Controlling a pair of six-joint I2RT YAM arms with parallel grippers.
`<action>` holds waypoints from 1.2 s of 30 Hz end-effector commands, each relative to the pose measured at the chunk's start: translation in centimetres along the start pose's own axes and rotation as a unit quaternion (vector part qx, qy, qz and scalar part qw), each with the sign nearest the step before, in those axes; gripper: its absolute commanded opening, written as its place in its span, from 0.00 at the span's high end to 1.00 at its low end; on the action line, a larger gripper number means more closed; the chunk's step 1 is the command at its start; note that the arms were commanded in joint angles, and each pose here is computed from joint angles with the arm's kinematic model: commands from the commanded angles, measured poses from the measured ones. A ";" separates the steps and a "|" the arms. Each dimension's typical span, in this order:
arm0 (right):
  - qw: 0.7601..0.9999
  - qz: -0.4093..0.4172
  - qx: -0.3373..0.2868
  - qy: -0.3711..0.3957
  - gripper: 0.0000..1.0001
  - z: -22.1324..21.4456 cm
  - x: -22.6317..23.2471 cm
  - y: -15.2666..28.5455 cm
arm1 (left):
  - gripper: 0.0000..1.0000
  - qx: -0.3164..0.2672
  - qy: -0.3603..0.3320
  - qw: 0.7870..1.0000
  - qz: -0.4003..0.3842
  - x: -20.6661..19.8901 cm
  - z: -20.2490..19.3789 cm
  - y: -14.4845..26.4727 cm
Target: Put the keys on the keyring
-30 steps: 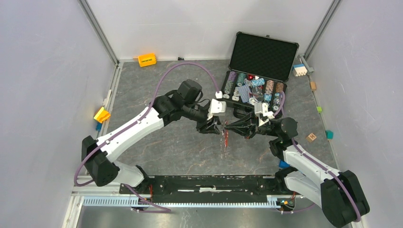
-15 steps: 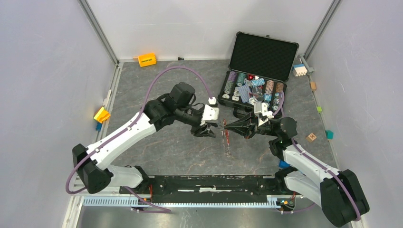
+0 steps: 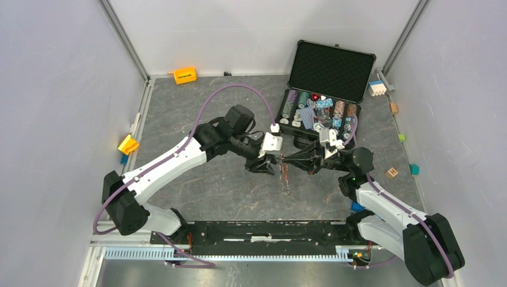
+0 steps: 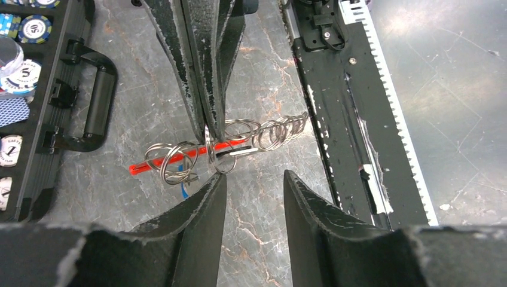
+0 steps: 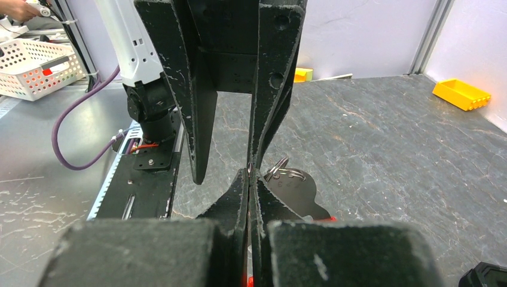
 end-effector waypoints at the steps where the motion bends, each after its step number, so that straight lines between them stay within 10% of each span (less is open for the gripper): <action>1: 0.999 0.000 -0.016 0.029 1.00 1.1 -0.1 -0.3 | 0.54 -0.037 -0.034 0.999 -0.014 0.1 2.0 0.3; 36: 0.999 0.000 -0.012 0.031 1.00 1.0 -0.1 -0.3 | 0.54 -0.017 -0.062 0.998 0.007 0.5 3.3 1.8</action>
Point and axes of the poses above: each gripper's point midway between its finger pads, its own y axis back along the fingers, its own x axis along the line the jaws close on, z = x × y, the point moved 8 cm from there along y, back along the fingers, and after that the axes turned 3 degrees about -y, right-handed, at the moved point
